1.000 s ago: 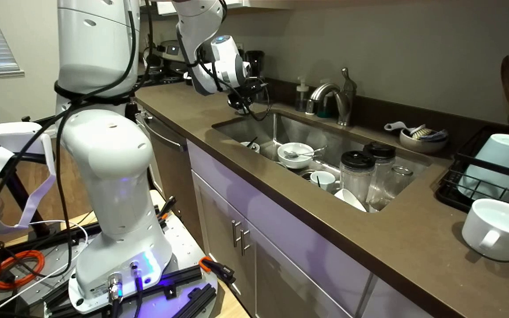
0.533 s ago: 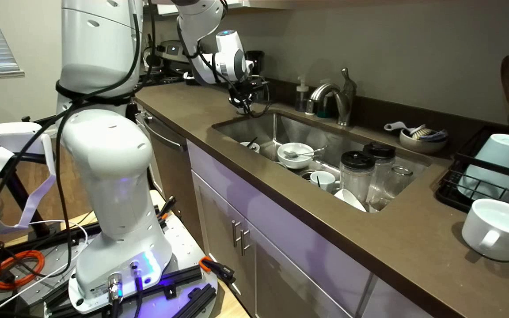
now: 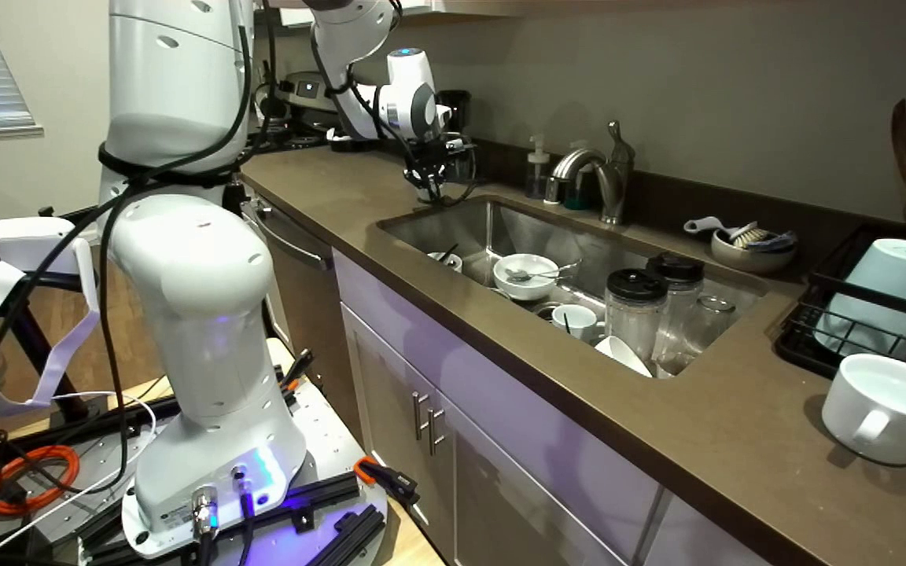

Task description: Get the cup on the left and pour the water in the sink, and put it on the left side of the sink

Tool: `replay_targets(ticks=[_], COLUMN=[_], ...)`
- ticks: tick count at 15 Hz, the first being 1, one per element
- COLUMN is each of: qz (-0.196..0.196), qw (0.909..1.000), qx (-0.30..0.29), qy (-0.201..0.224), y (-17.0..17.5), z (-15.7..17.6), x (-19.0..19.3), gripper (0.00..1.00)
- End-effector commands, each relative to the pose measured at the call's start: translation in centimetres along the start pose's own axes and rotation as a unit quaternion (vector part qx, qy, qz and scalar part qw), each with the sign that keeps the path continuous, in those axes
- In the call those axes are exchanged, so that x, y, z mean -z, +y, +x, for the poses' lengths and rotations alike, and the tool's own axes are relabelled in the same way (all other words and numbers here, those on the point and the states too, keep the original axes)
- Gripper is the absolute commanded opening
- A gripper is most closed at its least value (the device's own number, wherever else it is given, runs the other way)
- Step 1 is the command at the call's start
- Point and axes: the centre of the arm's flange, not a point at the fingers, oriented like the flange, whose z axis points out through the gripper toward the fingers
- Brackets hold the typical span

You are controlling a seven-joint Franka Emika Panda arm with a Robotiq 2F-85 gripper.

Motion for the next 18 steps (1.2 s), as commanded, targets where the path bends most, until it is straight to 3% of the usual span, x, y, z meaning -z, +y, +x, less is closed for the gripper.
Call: replay_targets(ticks=[1,12,13,18], qz=[0.009,0.019,0.020,0.019], qw=[0.9999,0.9998,0.9998,0.9998], qx=[0.003,0.005,0.006,0.006], qy=[0.005,0.004,0.004,0.004], y=[0.6,-2.3,-2.5,-2.4], z=[0.9,1.3,1.4,1.3], x=[1.1,-0.6,-0.7,-0.7], gripper=[0.07,0.06,0.16,0.16])
